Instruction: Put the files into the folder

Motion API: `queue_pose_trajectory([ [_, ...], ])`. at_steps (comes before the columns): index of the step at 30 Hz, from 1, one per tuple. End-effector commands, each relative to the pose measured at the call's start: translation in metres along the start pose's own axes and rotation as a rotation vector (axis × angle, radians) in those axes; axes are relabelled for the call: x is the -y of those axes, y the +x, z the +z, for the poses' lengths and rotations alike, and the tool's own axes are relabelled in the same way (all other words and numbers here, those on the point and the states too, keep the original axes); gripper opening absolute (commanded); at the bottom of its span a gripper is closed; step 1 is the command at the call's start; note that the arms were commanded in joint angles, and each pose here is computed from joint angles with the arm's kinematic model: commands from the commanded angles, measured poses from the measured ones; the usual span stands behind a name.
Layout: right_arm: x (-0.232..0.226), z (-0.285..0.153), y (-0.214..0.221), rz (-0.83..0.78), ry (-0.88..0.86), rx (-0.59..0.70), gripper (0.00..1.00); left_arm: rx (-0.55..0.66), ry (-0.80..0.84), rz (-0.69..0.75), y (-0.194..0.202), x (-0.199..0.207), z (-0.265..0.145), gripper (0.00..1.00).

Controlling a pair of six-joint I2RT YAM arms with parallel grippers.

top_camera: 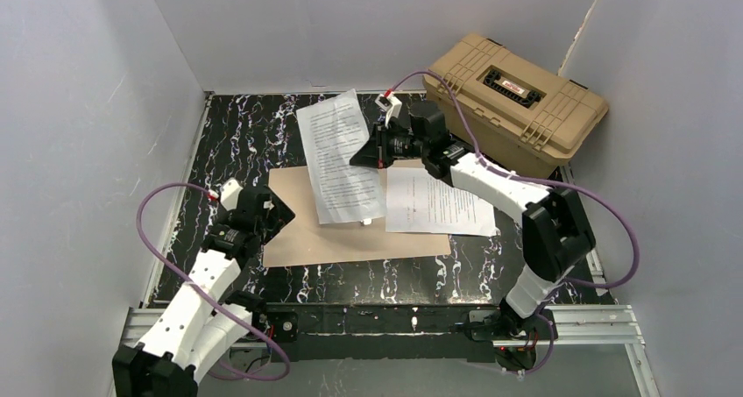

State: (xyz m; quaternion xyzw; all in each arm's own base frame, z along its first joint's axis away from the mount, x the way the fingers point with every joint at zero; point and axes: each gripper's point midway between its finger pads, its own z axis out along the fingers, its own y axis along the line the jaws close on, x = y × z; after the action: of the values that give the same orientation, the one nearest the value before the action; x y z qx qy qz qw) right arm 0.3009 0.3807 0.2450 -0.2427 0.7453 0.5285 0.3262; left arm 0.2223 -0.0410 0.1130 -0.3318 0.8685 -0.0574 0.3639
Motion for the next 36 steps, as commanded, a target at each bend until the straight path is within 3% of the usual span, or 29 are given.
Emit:
queue_pose_trajectory([
  [1, -0.009, 0.017, -0.027, -0.089, -0.081, 0.053, 0.01, 0.069, -0.099, -0.058, -0.009, -0.02, 0.021, 0.98],
  [6, 0.005, 0.032, -0.021, -0.087, -0.092, 0.023, 0.01, 0.063, -0.143, -0.117, -0.01, -0.027, 0.04, 0.98],
  [14, 0.025, 0.047, -0.01, -0.086, -0.077, -0.02, 0.01, -0.058, -0.19, -0.268, 0.002, -0.04, 0.077, 0.98],
  [36, 0.058, 0.061, 0.032, -0.015, -0.074, -0.09, 0.01, -0.173, -0.257, -0.352, 0.033, -0.059, 0.112, 0.98],
])
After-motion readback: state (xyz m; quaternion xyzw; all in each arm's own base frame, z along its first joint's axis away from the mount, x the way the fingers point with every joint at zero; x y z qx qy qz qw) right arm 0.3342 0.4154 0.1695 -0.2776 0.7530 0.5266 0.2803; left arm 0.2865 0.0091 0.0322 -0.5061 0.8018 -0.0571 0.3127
